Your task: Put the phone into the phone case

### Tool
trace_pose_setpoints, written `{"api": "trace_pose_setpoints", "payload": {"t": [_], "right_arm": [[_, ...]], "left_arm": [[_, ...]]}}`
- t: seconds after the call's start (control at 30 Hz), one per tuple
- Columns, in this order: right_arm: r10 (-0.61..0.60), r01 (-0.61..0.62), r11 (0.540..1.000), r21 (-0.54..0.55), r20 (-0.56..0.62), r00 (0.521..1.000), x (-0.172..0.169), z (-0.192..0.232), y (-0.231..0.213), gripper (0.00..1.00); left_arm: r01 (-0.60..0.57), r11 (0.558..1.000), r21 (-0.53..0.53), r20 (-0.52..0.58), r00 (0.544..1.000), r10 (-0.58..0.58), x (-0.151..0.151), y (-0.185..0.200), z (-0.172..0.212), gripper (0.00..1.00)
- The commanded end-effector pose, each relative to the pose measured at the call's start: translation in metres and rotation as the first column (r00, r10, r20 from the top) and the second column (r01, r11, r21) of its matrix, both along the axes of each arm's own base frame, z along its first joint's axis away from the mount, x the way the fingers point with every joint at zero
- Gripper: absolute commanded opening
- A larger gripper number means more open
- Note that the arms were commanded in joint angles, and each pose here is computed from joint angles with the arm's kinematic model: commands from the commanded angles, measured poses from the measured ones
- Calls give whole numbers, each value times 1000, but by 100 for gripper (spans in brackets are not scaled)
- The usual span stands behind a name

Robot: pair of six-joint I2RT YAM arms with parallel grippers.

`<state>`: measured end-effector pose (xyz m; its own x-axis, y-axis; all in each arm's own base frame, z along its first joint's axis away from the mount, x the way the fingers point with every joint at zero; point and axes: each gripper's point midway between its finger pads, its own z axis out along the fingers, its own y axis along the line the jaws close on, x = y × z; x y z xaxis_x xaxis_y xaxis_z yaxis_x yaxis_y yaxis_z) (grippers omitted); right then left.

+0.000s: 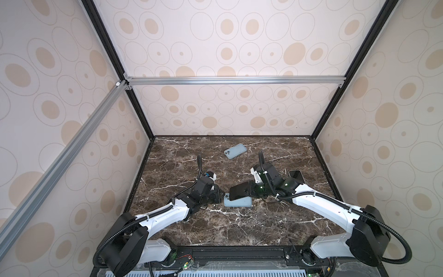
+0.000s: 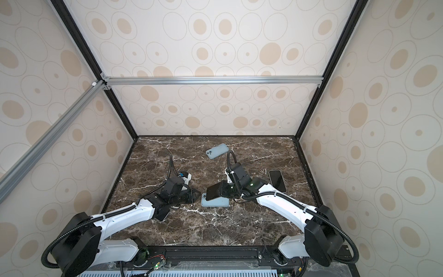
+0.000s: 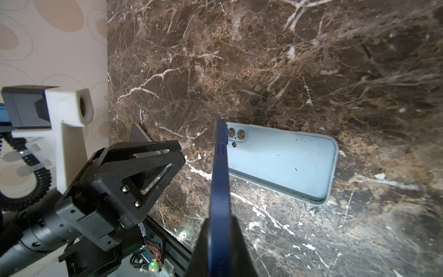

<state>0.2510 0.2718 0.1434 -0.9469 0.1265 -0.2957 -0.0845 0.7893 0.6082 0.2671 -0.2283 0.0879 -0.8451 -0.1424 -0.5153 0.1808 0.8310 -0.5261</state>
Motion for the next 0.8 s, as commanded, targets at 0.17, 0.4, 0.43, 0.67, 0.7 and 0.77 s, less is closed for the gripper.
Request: {"api": "trace_pose_setpoints", "payload": {"t": [0.17,0.4,0.43,0.67,0.7,0.77], "right_arm": [[2,-1,999,52,-17,1000,8,-5,15,0],[7,-5,998,62,-42,999,7,-12,18,0],[8,-5,998,62,-45,999,6,-14,18,0],[7,-2,998,63,-71,997,-1,-22,14,0],[8,-3,998,64,-73,997,-2,-23,14,0],[3,1,998,59,-78,997,-3,-27,12,0]], "left_arm": [[-18,999,-28,-13,1000,17,6,-2,-7,35],[-55,997,-57,-47,997,53,8,3,-20,37],[-56,996,-64,-51,997,53,9,2,-21,37],[-41,995,-95,-103,994,31,5,-5,-33,36],[-40,994,-99,-109,994,29,4,-6,-34,36],[-37,994,-107,-115,993,24,3,-8,-36,35]]}}
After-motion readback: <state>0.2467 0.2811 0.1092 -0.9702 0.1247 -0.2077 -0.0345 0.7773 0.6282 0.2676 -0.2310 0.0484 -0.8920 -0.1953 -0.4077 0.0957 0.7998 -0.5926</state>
